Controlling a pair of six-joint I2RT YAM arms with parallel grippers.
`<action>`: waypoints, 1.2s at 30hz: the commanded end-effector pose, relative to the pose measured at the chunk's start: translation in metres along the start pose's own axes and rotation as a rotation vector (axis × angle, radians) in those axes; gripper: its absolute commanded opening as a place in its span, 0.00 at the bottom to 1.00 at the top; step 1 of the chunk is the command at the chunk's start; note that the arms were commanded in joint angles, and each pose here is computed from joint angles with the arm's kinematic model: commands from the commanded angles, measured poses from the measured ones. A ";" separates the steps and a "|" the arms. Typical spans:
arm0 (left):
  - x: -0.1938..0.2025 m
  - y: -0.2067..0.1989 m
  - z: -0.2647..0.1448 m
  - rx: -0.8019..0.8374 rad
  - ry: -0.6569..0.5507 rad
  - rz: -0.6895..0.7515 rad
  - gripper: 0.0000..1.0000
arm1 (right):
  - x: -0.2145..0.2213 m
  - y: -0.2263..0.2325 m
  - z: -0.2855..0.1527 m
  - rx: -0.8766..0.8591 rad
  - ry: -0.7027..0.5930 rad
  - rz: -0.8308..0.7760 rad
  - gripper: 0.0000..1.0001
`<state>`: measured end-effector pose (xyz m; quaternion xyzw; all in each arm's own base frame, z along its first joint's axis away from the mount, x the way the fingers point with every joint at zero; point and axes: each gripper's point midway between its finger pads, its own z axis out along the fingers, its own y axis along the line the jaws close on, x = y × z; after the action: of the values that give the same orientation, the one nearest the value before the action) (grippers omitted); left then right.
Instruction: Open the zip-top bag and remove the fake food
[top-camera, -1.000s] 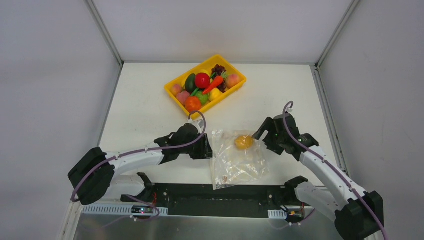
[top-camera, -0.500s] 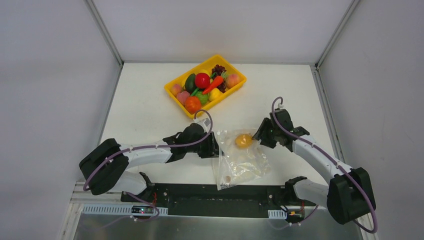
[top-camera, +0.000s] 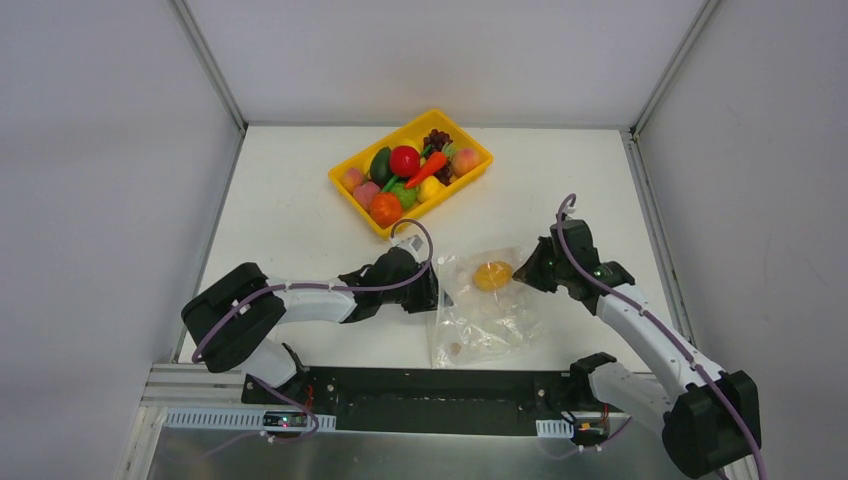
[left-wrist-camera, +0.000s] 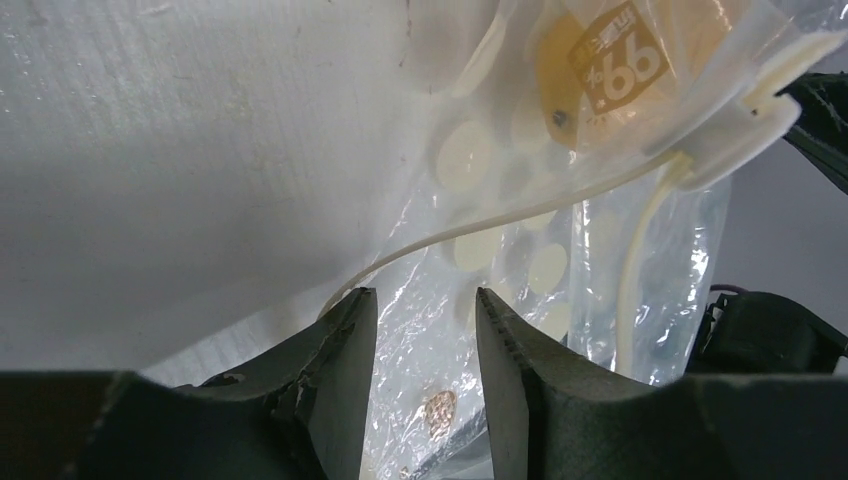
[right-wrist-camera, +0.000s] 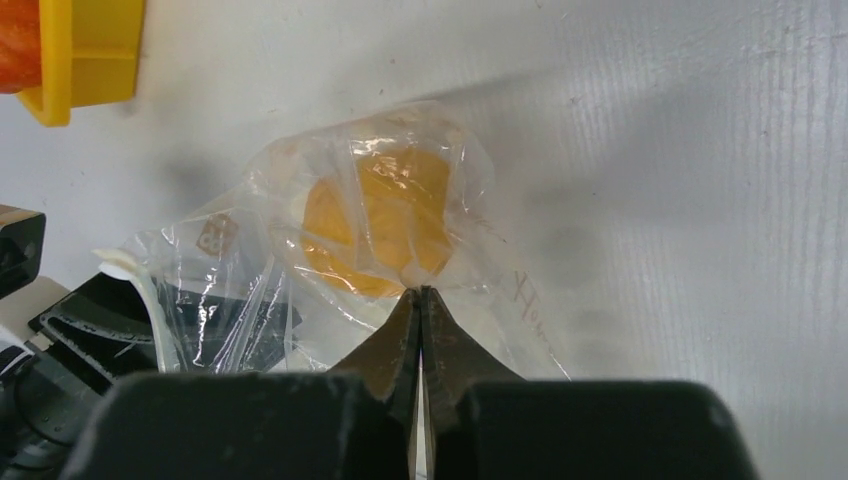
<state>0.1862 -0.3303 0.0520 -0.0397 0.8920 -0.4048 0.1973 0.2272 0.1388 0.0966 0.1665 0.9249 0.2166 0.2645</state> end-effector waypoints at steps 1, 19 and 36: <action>-0.012 0.014 0.000 -0.058 -0.081 0.002 0.42 | -0.005 0.022 -0.017 -0.090 0.006 -0.010 0.00; -0.017 -0.003 -0.001 0.235 -0.173 -0.017 0.62 | 0.033 0.003 -0.035 -0.104 0.076 0.031 0.00; -0.015 -0.006 -0.010 0.208 -0.151 0.047 0.68 | -0.040 -0.041 -0.015 0.268 -0.102 0.053 0.80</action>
<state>0.1953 -0.3202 0.0578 -0.0433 0.8360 -0.4739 0.2733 0.2305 0.1039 0.1217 0.2191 0.9202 0.1475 0.2888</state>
